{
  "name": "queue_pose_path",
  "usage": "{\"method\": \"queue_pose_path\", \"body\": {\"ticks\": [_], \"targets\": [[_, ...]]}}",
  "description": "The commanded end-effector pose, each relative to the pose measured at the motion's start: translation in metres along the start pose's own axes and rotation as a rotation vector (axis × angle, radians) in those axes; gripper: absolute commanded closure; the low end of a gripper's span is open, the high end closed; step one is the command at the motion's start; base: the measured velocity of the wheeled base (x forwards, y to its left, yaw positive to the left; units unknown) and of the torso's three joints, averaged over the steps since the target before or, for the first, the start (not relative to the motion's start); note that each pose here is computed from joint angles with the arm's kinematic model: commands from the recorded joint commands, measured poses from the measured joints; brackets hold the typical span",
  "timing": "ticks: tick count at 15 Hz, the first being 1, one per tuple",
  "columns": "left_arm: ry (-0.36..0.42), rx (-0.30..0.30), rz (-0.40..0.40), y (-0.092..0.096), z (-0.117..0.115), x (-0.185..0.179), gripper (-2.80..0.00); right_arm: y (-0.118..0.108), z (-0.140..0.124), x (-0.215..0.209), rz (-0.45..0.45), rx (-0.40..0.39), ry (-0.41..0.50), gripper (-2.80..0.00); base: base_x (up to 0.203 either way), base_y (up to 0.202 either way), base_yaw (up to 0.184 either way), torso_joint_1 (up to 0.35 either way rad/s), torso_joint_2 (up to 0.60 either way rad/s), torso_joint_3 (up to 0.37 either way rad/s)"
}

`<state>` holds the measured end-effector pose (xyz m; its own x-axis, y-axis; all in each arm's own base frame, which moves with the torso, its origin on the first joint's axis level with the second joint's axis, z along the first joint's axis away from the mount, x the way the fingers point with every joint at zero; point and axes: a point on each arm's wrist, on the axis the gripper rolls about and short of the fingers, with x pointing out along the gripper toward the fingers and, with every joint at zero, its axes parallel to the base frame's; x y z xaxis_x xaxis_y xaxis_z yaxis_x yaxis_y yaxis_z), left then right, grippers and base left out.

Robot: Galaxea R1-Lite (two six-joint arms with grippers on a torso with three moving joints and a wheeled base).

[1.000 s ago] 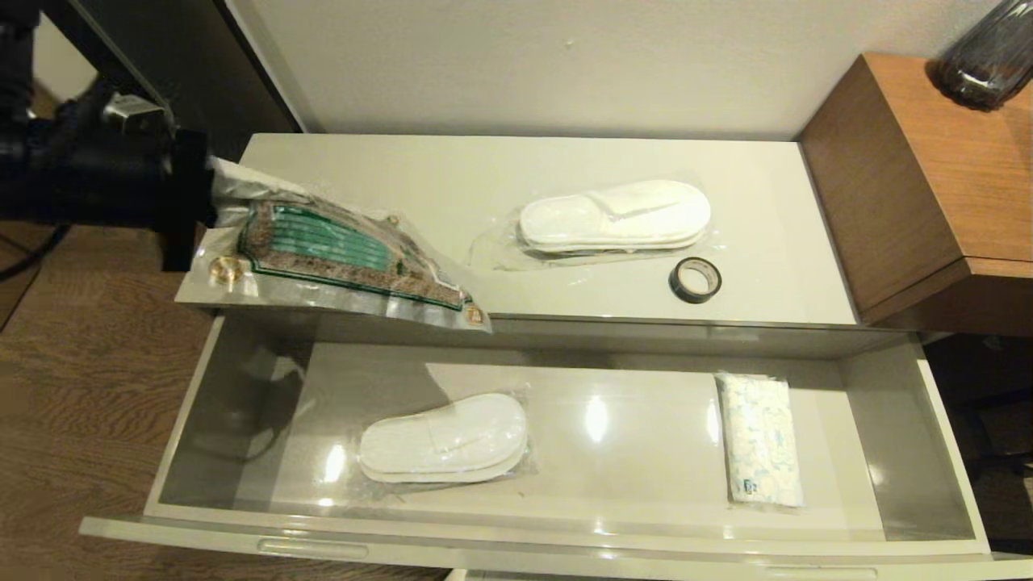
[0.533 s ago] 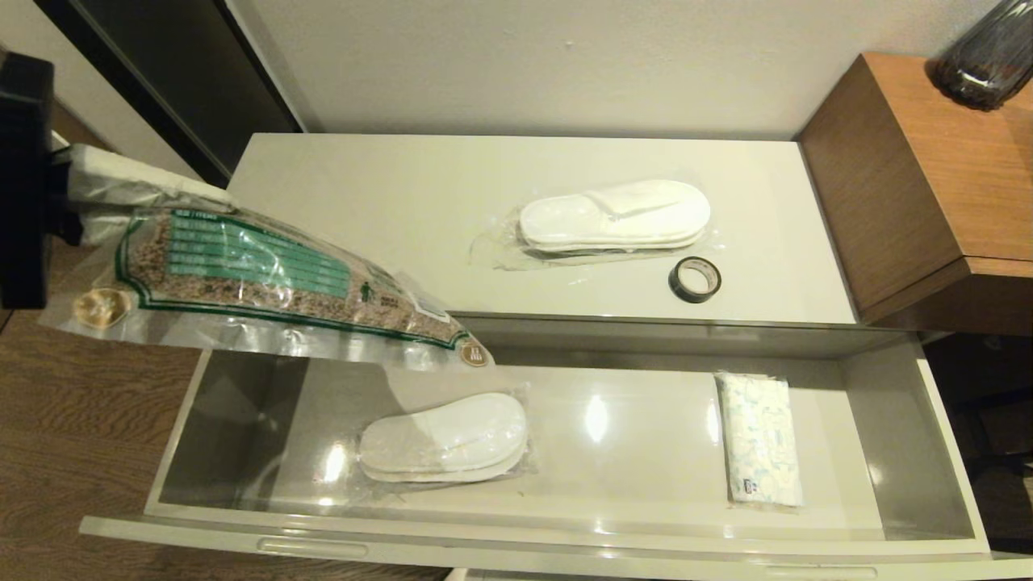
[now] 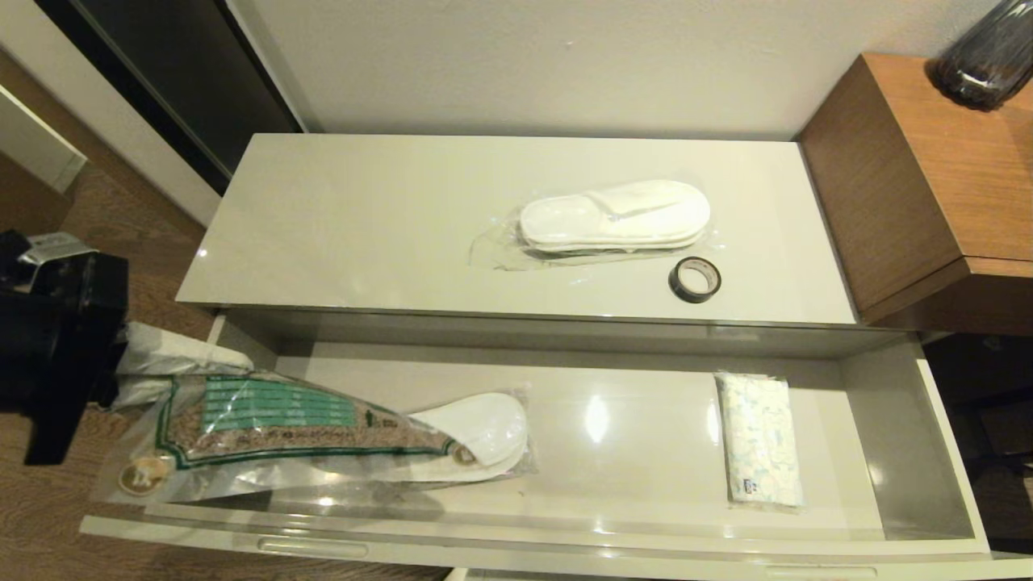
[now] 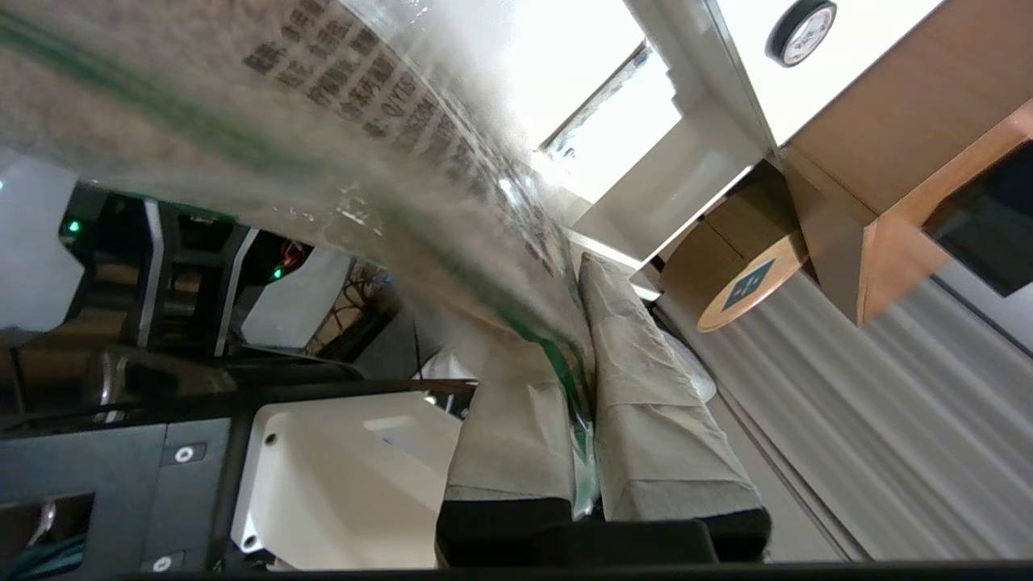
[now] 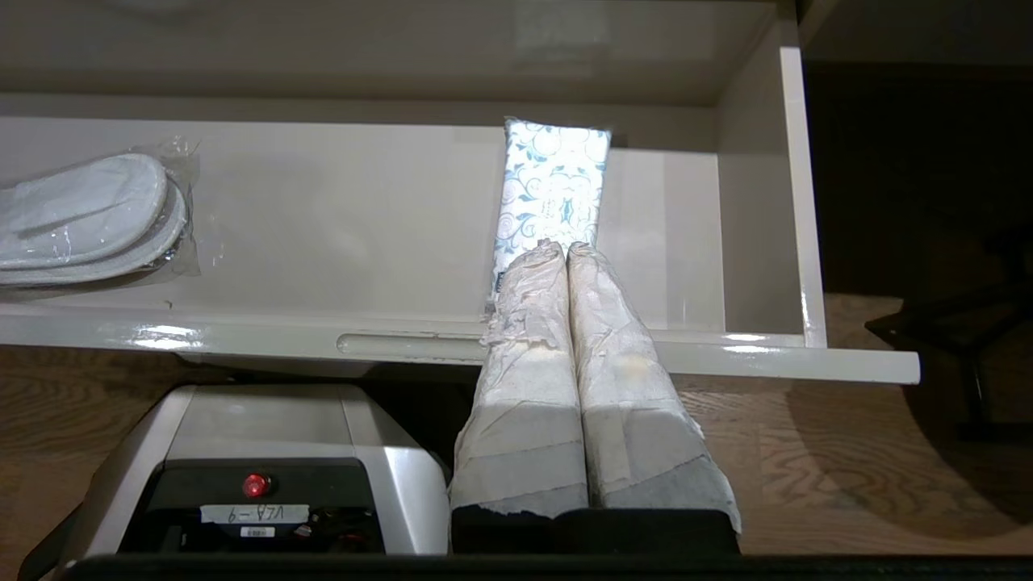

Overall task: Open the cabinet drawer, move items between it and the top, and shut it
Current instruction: Put the solid drinks in the drawer

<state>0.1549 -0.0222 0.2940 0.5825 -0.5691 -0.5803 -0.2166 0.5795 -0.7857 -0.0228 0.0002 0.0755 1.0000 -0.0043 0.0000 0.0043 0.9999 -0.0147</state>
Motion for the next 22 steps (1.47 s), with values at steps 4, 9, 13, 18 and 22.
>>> {"method": "queue_pose_path", "body": {"ticks": [4,9,13,18,22], "targets": [[0.039,-0.051,0.063,0.039,0.01,0.051,0.0,0.0,0.0,0.0,0.001,-0.001,0.002,0.0,0.0,0.0,0.0,0.0,0.0,0.0],[0.037,-0.065,0.099,0.048,0.04,0.096,0.0,0.0,0.0,0.0,0.001,-0.004,0.0,0.0,0.0,0.0,0.0,0.0,0.0,0.0],[0.029,-0.066,0.111,0.047,0.057,0.114,0.0,0.0,0.0,0.0,0.001,-0.005,0.002,0.0,0.0,0.0,0.0,0.0,0.0,0.0],[0.065,-0.132,0.25,0.069,0.098,0.184,0.0,0.0,0.0,0.0,0.003,-0.005,0.0,0.0,0.0,0.0,0.0,0.0,0.0,0.0],[0.078,-0.153,0.273,0.07,0.107,0.195,0.0,0.0,0.0,0.0,0.004,-0.007,0.002,0.0,0.0,0.0,0.0,0.0,0.0,0.0]]}}
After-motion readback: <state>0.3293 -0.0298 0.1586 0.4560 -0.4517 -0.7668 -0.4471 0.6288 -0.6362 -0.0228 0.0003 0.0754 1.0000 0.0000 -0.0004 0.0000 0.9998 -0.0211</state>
